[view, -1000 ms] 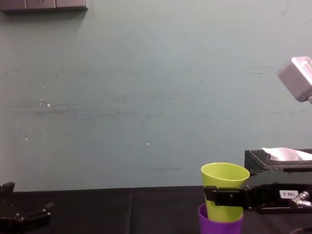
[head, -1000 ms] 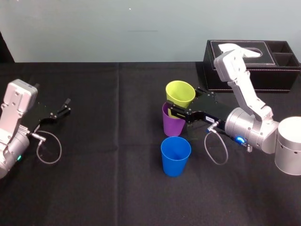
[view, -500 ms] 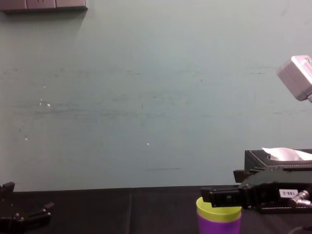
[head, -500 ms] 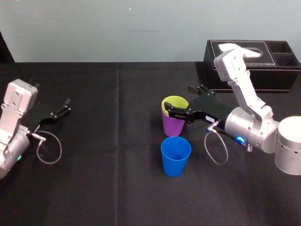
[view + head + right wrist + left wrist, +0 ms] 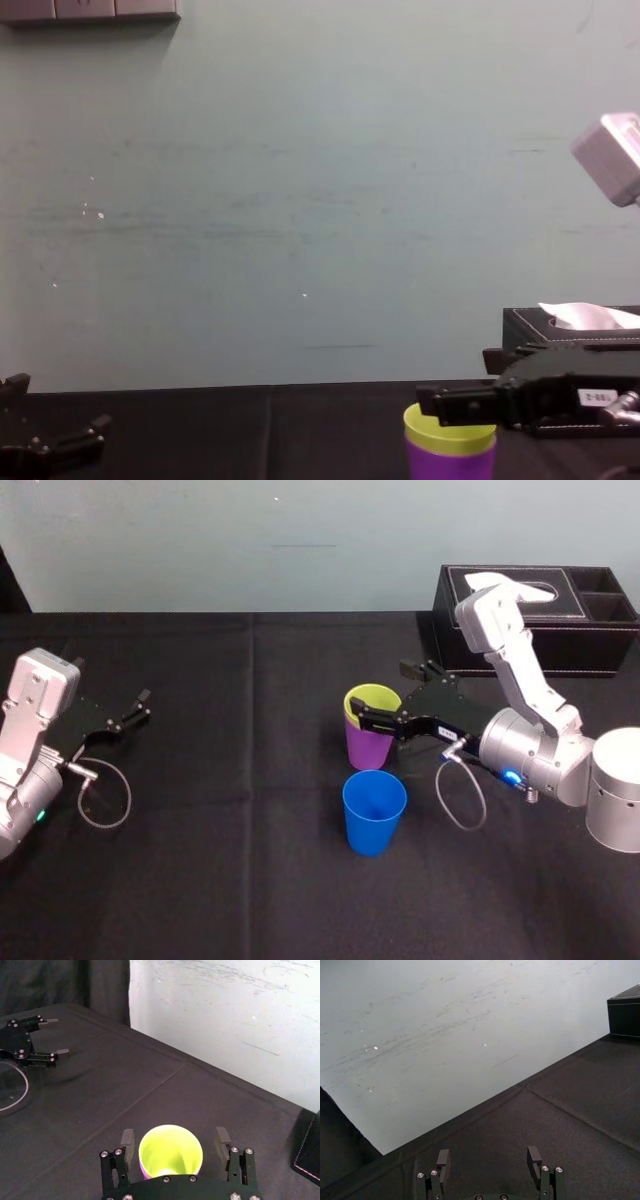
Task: Stack the three plastic cups sequentially using one hand.
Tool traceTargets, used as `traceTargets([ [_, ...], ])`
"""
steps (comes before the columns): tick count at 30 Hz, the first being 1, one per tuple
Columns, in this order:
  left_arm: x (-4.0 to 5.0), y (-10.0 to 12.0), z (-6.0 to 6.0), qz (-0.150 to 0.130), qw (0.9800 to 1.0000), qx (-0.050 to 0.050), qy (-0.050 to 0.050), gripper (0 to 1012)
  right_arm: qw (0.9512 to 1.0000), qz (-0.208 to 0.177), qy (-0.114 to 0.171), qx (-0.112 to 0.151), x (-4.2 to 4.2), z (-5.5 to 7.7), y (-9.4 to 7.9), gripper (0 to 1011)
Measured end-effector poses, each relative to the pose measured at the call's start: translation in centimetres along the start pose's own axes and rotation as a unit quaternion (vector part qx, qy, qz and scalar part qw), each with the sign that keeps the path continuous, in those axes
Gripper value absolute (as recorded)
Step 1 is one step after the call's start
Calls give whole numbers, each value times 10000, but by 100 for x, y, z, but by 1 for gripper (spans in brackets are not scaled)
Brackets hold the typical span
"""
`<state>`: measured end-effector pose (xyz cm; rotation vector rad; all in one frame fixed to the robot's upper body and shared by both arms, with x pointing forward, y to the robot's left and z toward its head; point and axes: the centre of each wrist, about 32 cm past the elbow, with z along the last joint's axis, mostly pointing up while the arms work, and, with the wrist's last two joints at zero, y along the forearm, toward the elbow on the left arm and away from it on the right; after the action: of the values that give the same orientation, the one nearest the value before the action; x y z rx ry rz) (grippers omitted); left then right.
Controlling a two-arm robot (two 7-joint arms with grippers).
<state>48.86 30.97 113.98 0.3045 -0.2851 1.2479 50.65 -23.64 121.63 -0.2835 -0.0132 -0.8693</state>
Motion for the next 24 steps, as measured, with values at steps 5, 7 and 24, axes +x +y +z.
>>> traceTargets([
  [5,0,0,0,0,10000,0,0,1011,10000,37,-40,64,22,-28,-127,1002],
  [7,0,0,0,0,10000,0,0,1011,9999,80,-13,110,33,-43,-210,1003],
  [24,0,0,0,0,10000,0,0,1011,9972,652,191,304,79,-299,-857,1003],
])
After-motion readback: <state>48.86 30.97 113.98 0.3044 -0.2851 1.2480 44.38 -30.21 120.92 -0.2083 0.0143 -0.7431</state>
